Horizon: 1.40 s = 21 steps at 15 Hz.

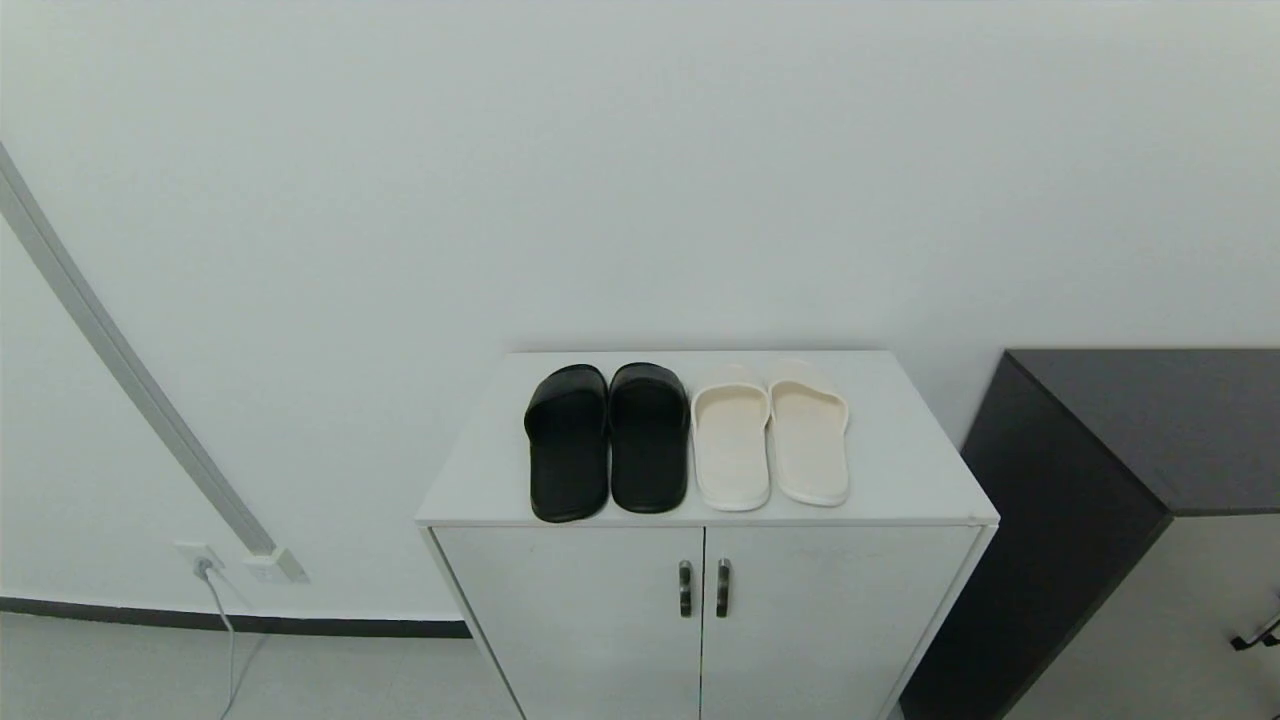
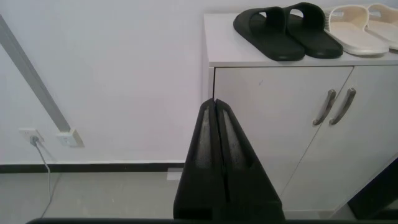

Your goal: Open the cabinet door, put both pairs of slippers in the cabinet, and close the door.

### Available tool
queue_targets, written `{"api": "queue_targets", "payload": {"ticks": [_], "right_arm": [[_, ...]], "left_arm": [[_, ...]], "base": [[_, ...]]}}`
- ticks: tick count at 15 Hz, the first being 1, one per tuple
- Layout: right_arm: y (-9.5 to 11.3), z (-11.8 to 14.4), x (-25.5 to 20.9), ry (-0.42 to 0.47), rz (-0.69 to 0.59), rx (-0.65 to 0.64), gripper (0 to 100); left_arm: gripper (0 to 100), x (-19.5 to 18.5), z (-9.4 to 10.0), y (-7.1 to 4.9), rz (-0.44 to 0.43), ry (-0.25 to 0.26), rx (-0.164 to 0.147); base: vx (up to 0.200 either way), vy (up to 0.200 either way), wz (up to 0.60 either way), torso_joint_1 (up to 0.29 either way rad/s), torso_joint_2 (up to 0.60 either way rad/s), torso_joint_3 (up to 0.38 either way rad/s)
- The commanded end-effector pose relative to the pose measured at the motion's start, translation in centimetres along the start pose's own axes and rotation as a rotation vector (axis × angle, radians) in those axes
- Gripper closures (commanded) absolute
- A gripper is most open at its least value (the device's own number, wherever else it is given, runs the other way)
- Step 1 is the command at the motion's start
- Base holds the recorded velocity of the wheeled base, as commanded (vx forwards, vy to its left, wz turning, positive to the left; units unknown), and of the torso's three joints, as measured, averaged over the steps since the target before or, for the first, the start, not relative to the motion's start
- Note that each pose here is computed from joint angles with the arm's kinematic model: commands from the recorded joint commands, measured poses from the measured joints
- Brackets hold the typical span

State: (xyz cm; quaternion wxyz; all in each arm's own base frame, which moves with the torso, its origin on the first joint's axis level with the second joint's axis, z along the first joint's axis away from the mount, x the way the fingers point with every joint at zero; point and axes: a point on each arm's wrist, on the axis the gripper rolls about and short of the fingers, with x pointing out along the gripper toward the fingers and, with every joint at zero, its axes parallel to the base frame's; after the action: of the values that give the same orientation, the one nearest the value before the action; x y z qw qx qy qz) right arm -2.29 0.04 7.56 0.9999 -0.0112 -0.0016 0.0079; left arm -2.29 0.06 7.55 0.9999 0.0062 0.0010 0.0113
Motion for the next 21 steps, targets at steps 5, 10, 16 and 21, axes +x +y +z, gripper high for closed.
{"api": "queue_targets", "payload": {"ticks": [5,10,16,21], "right_arm": [[0.0,0.1,0.0,0.001,0.001,-0.007,0],[-0.3,7.6,-0.8,0.01,0.084,0.133,0],[0.4,7.9,7.2,0.253,0.184,0.125,0],[3.7,9.7,14.5,0.265,0.312,0.093,0]], "left_arm": [[100,0.0,0.0,0.0,0.0,0.001,0.001],[100,0.0,0.0,0.0,0.0,0.003,0.002],[100,0.0,0.0,0.0,0.0,0.003,0.002],[100,0.0,0.0,0.0,0.0,0.003,0.002]], "base": [[0.0,0.0,0.0,0.0,0.0,0.0],[0.0,0.0,0.0,0.0,0.0,0.0],[0.0,0.0,0.0,0.0,0.0,0.0],[0.0,0.0,0.0,0.0,0.0,0.0]]}}
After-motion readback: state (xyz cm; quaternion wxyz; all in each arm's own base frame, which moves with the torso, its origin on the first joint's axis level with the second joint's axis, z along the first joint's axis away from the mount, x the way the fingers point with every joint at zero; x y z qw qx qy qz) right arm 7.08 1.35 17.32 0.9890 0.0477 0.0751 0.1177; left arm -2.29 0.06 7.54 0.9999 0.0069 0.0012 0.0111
